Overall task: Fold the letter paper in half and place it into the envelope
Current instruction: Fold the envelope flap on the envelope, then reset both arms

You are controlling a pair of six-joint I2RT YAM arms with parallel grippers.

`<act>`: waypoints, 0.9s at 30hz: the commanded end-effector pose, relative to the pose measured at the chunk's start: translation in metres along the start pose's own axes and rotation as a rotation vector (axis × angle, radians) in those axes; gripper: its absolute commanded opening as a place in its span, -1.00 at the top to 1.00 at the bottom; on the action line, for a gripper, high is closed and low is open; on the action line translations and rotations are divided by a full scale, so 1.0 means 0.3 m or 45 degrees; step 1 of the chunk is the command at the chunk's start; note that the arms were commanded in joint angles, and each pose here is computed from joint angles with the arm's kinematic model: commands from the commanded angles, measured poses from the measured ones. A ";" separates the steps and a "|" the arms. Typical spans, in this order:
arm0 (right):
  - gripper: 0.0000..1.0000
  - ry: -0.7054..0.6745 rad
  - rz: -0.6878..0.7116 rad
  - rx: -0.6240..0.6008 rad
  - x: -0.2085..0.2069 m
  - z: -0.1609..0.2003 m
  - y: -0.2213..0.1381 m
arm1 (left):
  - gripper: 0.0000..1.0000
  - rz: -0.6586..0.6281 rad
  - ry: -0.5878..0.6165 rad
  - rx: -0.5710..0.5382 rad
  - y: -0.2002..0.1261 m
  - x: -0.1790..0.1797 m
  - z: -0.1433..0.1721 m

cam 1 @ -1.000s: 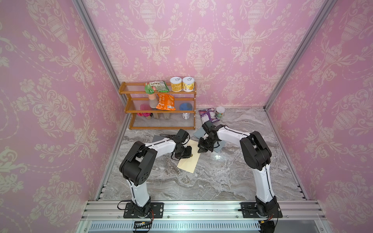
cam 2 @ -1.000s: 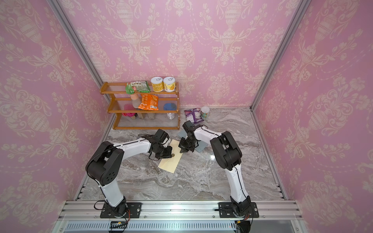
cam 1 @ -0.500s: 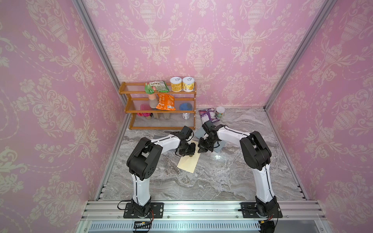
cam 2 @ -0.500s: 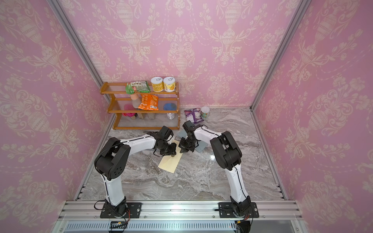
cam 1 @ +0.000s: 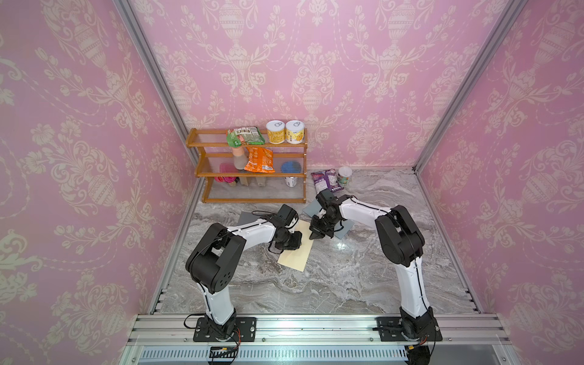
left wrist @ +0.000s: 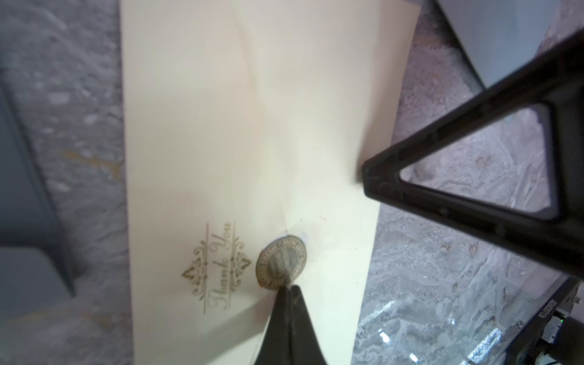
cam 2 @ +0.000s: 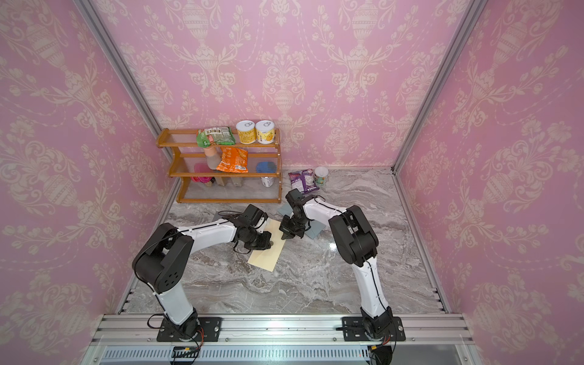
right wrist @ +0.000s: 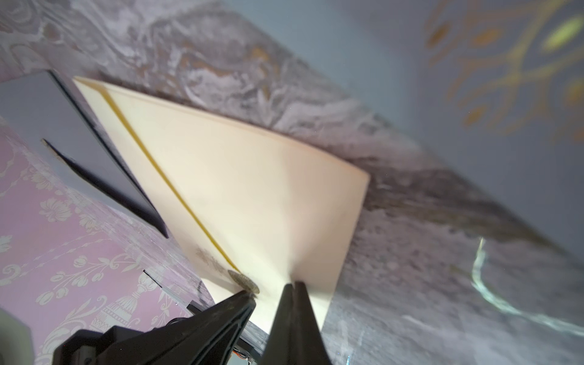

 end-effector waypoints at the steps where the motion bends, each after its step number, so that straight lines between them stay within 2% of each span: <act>1: 1.00 0.107 0.258 -0.020 -0.150 -0.026 0.100 | 1.00 -0.238 0.001 0.257 0.021 0.129 0.182; 4: 1.00 0.072 0.258 -0.032 -0.130 -0.032 0.079 | 1.00 -0.229 0.005 0.205 -0.009 0.114 0.142; 7: 1.00 -0.041 0.207 -0.121 -0.057 -0.044 0.005 | 1.00 -0.220 0.024 0.119 -0.067 0.075 0.065; 11: 1.00 -0.203 0.087 -0.260 0.083 -0.036 -0.164 | 1.00 -0.195 0.078 -0.056 -0.202 -0.002 -0.068; 16: 1.00 -0.318 0.006 -0.444 0.162 0.037 -0.399 | 1.00 -0.218 0.141 -0.262 -0.420 -0.053 -0.172; 18: 0.85 -0.362 -0.010 -0.524 0.156 0.078 -0.488 | 1.00 -0.286 0.166 -0.351 -0.513 -0.038 -0.180; 19: 0.61 -0.385 -0.012 -0.559 0.143 0.099 -0.525 | 0.94 -0.325 0.156 -0.399 -0.557 -0.015 -0.176; 20: 0.10 -0.403 -0.019 -0.597 0.124 0.121 -0.563 | 0.76 -0.340 0.132 -0.449 -0.597 0.012 -0.169; 21: -0.46 -0.410 -0.026 -0.627 0.104 0.136 -0.591 | 0.42 -0.345 0.103 -0.488 -0.624 0.037 -0.161; 22: -0.97 -0.407 -0.019 -0.653 0.069 0.149 -0.612 | -0.14 -0.362 0.070 -0.521 -0.645 0.069 -0.147; 23: -0.99 -0.399 -0.006 -0.682 0.028 0.157 -0.633 | -0.54 -0.395 0.044 -0.552 -0.661 0.100 -0.132; 26: -0.99 -0.362 0.092 -0.791 -0.110 0.150 -0.680 | -0.96 -0.492 -0.005 -0.634 -0.663 0.182 -0.078; 27: -0.99 -0.372 0.127 -0.825 -0.147 0.142 -0.692 | -0.99 -0.507 -0.031 -0.672 -0.661 0.207 -0.066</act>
Point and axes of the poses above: each gripper's point midway between its finger pads, its own y axis out along the fingers, its own x axis along the line the jaws close on, z = x × y, the point moved 5 cm from there along -y, back along the fingers, and after that the axes turned 4 degrees about y, right-handed, at the moved point
